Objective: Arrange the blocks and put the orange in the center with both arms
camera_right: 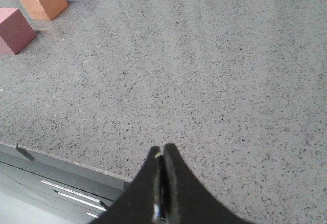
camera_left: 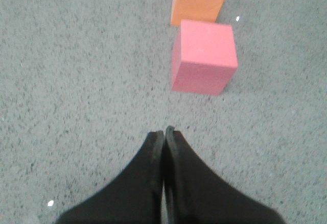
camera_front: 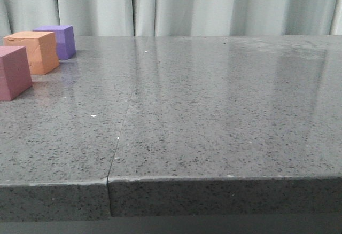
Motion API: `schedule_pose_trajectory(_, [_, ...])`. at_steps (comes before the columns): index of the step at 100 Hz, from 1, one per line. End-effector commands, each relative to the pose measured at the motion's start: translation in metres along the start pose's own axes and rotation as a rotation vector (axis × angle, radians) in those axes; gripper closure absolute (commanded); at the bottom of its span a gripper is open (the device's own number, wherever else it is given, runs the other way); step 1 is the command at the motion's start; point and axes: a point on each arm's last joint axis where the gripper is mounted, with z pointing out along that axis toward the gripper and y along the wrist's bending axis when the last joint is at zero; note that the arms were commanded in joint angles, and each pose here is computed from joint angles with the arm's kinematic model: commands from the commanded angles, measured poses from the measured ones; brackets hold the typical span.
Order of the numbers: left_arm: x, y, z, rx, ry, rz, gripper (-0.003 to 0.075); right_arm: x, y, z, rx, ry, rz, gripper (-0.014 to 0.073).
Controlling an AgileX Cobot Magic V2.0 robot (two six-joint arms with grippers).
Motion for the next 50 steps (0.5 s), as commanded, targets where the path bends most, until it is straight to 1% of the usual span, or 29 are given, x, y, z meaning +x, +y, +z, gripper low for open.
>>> schedule_pose_trajectory(1, [-0.004,-0.001,-0.003,0.027,-0.057,-0.002,0.0741,-0.013,0.003,-0.003,-0.015,-0.085,-0.016,0.0664])
schedule_pose_trajectory(15, [0.003,0.001,-0.002,0.031,-0.075,0.005,0.0741,-0.013,0.003,-0.003,-0.015,-0.085,-0.016,0.0664])
schedule_pose_trajectory(20, [0.005,0.0,0.001,0.049,-0.11,0.014,0.0741,-0.013,0.003,-0.003,-0.015,-0.085,-0.016,0.0664])
schedule_pose_trajectory(37, [0.016,0.0,0.009,0.117,-0.3,0.066,0.0741,-0.013,0.003,-0.003,-0.015,-0.085,-0.016,0.0664])
schedule_pose_trajectory(50, [0.03,0.003,0.017,0.138,-0.378,0.112,0.0741,-0.013,0.003,-0.003,-0.015,-0.085,-0.016,0.0664])
